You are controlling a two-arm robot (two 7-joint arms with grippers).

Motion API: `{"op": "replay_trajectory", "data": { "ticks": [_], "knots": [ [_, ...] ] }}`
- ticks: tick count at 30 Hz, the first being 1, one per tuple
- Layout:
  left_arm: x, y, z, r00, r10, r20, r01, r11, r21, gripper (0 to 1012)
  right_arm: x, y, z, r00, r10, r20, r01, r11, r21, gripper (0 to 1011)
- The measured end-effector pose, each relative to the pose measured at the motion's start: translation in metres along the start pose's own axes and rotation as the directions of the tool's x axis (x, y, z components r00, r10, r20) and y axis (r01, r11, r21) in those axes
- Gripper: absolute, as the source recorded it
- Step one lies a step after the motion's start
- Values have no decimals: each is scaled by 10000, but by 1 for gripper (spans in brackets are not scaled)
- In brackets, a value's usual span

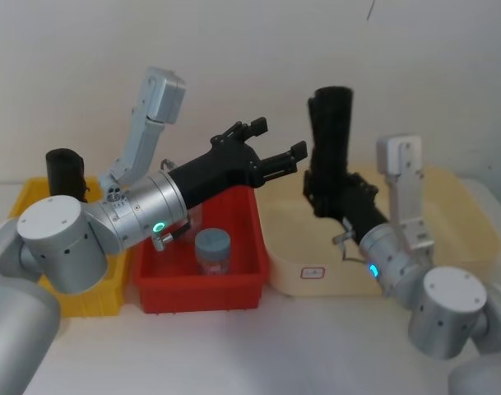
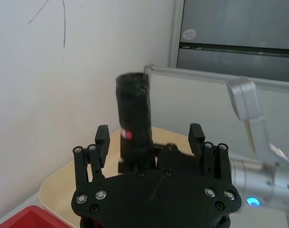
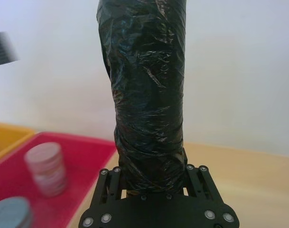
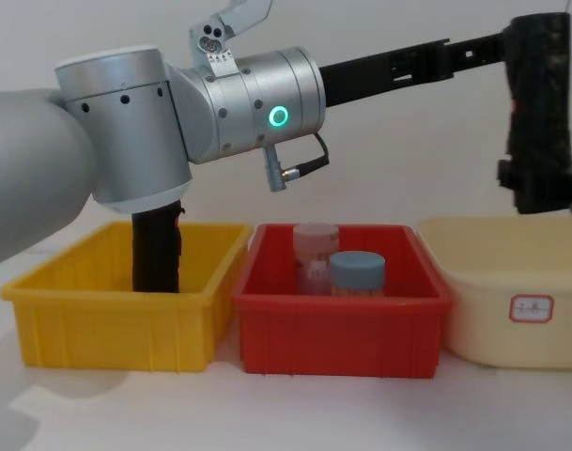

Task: Pick up the garbage bag with the one hand and transfer it to the other hand.

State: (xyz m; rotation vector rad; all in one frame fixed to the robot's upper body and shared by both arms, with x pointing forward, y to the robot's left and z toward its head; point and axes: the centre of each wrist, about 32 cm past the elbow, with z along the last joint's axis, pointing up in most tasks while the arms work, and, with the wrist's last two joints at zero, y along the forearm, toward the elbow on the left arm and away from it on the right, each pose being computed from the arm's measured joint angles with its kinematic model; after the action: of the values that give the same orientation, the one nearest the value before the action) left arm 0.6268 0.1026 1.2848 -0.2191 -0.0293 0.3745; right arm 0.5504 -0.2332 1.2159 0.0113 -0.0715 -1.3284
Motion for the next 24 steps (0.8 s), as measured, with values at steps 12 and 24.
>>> {"op": "replay_trajectory", "data": {
  "ticks": [12, 24],
  "knots": [
    [0, 0, 0, 10000, 1, -2, -1, 10000, 5, 1000, 414, 184, 182, 9843, -1737, -324, 1732, 9847, -178, 687],
    [0, 0, 0, 10000, 2, -2, -2, 10000, 4, 1000, 667, 230, 341, 9499, -3124, 41, 3125, 9498, -154, 1001]
  ]
}}
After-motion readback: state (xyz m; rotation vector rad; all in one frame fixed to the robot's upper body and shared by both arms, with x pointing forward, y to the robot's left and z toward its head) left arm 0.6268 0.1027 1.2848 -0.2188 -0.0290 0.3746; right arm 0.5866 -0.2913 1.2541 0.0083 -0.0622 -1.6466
